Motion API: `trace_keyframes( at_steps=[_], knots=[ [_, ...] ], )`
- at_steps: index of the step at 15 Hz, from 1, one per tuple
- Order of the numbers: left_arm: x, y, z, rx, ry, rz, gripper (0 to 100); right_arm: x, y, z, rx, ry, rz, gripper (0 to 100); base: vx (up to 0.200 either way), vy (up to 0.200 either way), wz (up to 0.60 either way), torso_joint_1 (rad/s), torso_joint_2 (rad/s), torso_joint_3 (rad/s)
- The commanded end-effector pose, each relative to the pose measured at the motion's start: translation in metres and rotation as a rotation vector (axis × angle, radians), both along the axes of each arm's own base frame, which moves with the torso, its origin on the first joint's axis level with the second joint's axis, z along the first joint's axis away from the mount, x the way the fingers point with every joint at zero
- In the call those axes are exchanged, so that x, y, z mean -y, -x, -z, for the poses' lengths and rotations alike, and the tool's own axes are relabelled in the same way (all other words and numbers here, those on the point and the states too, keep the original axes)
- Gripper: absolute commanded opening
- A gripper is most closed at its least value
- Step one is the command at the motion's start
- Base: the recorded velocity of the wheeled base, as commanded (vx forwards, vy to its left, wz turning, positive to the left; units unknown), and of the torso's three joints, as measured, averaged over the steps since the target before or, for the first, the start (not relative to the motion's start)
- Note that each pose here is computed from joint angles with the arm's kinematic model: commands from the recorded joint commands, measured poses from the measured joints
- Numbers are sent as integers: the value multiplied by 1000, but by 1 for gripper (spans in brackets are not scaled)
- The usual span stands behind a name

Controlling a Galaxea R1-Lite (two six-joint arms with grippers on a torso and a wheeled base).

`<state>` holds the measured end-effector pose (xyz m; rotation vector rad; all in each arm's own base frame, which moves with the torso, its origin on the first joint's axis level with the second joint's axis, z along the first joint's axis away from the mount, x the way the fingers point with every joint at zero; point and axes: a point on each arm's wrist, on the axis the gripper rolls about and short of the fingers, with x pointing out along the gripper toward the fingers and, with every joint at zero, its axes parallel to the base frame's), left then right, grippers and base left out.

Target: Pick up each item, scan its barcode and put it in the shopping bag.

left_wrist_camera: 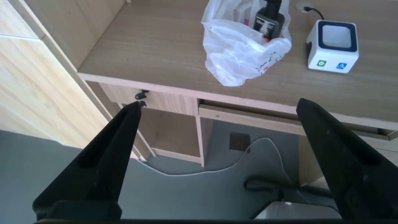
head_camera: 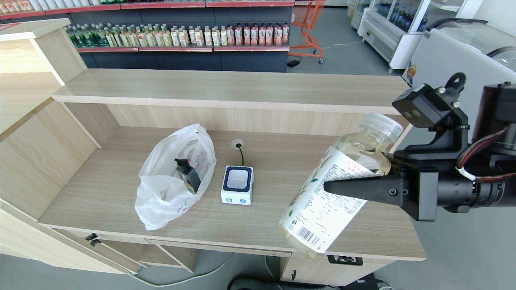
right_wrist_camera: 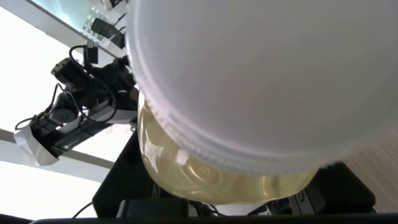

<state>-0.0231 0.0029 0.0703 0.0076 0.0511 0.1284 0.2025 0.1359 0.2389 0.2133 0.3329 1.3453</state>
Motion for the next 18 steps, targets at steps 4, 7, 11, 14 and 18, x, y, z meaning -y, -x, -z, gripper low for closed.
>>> trace_keyframes(
  at_steps=[4, 7, 11, 14, 18],
  knots=[
    [0, 0, 0, 0, 0, 0, 100, -1, 1, 0, -1, -1, -3, 0, 0, 0, 0, 0, 0, 0],
    [0, 0, 0, -1, 0, 0, 100, 0, 1, 1, 11, 4, 6, 0, 0, 0, 0, 0, 0, 0],
    [0, 0, 0, 0, 0, 0, 100, 46, -28, 29, 450, 257, 238, 0, 0, 0, 0, 0, 0, 0],
    [0, 0, 0, -1, 0, -2, 100, 77, -45, 40, 736, 514, 351, 0, 0, 0, 0, 0, 0, 0],
    [0, 0, 0, 0, 0, 0, 100, 93, -56, 41, 938, 687, 429, 0, 0, 0, 0, 0, 0, 0]
  ],
)
